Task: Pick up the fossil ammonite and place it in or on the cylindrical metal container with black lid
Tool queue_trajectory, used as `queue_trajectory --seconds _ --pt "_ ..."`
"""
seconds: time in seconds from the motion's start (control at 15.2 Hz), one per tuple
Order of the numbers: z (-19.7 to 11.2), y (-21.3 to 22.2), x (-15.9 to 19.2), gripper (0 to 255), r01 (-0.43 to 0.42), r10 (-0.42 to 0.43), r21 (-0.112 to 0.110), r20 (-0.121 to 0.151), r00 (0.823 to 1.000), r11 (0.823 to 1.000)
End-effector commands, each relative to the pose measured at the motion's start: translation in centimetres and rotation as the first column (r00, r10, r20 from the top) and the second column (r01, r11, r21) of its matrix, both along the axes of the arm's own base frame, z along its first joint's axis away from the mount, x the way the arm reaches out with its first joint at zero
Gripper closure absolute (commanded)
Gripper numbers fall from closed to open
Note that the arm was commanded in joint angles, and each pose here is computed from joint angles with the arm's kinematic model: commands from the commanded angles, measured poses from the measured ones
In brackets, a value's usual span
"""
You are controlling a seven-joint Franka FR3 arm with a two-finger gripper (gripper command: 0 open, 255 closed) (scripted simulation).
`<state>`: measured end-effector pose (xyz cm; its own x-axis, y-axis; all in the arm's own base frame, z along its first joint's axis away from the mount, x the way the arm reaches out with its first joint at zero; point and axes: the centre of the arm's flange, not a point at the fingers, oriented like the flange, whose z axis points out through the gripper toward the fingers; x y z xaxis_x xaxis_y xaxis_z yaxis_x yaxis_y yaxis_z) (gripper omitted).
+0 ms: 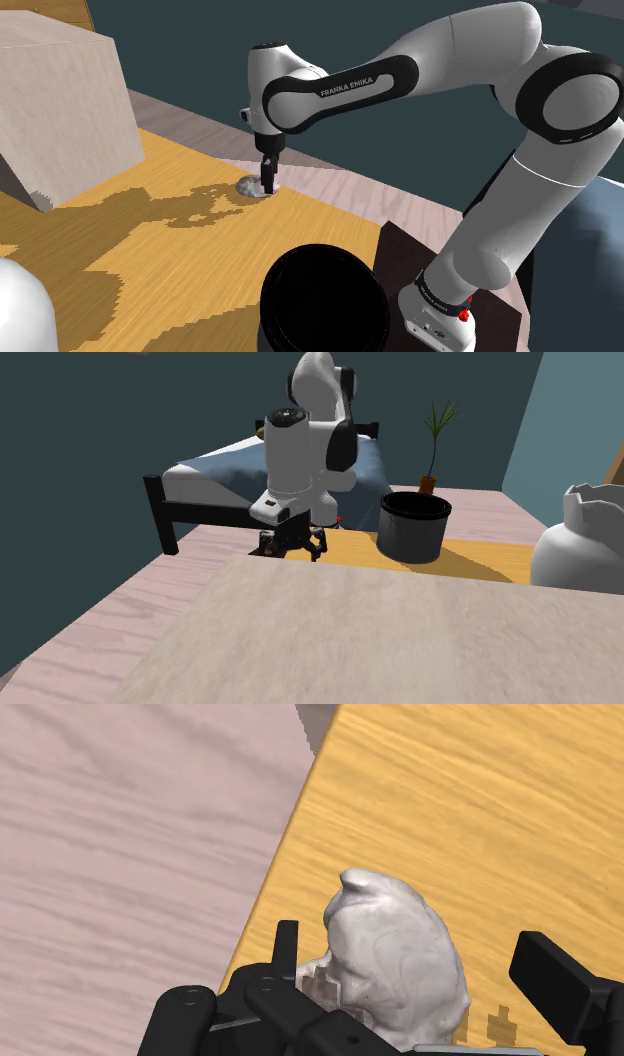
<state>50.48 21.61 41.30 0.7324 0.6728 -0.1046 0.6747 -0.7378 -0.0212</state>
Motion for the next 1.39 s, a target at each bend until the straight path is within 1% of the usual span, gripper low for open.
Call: queue_trajectory --seconds 0.0,0.13,0.66,0.73,1.32 --pt "-1.0 -0.1 -0.1 0 -0.005 0.005 0.001 0.000 1.000 1.000" --pt "-2.4 -0.2 -0.2 0 -0.005 0.005 0.001 0.000 1.000 1.000" --pt "-2.4 -0.2 -0.2 0 -0.005 0.005 0.001 0.000 1.000 1.000" --pt "-2.4 -0.2 -0.2 255 -0.005 0.005 0.001 0.000 1.000 1.000" --pt "-2.4 -0.2 -0.2 255 -0.005 0.005 0.001 0.000 1.000 1.000"
